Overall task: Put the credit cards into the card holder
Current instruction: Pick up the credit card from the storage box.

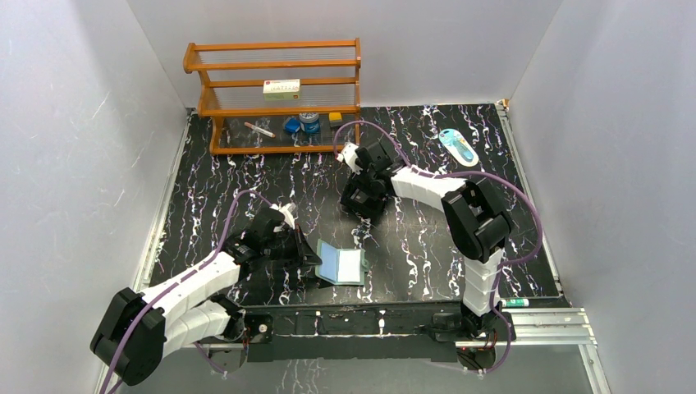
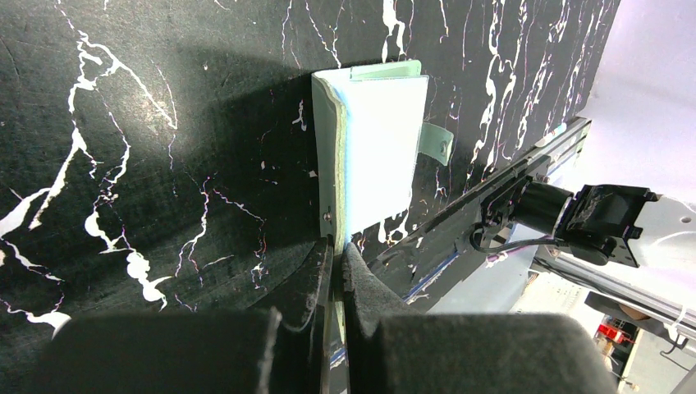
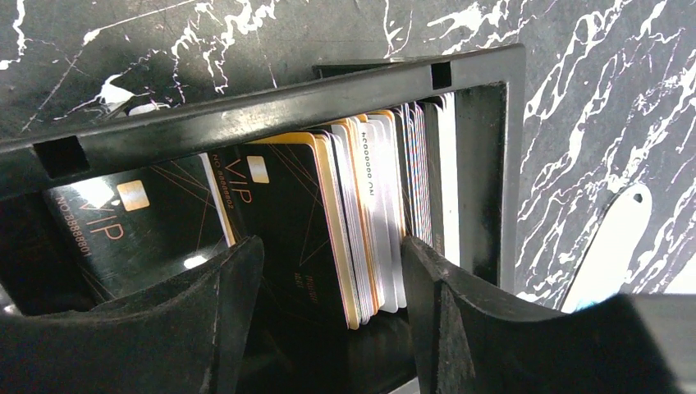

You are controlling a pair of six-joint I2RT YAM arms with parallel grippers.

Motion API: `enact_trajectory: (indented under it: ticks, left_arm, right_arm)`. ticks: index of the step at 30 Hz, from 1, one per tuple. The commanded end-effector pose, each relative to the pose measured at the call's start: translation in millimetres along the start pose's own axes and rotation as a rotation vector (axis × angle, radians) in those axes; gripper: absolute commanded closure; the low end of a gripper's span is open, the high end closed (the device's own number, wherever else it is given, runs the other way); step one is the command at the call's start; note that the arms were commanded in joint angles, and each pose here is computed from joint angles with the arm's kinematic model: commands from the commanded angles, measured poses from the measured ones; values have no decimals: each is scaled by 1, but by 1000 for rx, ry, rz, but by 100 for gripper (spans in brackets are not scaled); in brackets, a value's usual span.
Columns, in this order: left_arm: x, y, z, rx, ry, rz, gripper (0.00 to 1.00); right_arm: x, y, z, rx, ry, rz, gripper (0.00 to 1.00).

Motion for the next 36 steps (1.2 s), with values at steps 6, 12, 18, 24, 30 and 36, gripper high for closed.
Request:
enact_trajectory:
  ticks: [6, 12, 18, 24, 30, 36]
  left_arm:
    - [-9, -5, -4, -9, 6, 33, 100]
    - [-9, -5, -4, -8, 7, 36, 100]
    - [-9, -6, -4, -13, 9, 35, 100]
    - [-9, -5, -4, -11, 8, 36, 100]
    - [-8, -5, -3, -11, 7, 36, 100]
    - [-8, -5, -3, -12, 5, 36, 100]
  right_arm:
    - [-5, 2, -7, 1, -16, 89, 37]
    - [-12, -3, -16, -25, 20, 124, 45]
    - [-16, -7, -21, -41, 40, 130, 53]
    - [-20, -8, -23, -36, 69, 133, 57]
    - [-24, -11, -24, -38, 80, 132, 63]
    - [-25, -15, -26, -37, 93, 123, 64]
Point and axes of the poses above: each gripper's point midway between its finger pads, its own y axis out along the fingers, its own x axis along the line the jaws close on, z = x × y, the point moved 8 cm from there along -y, back along the fingers, and after that the axes turned 1 degree about -y, right-handed, at the moved point
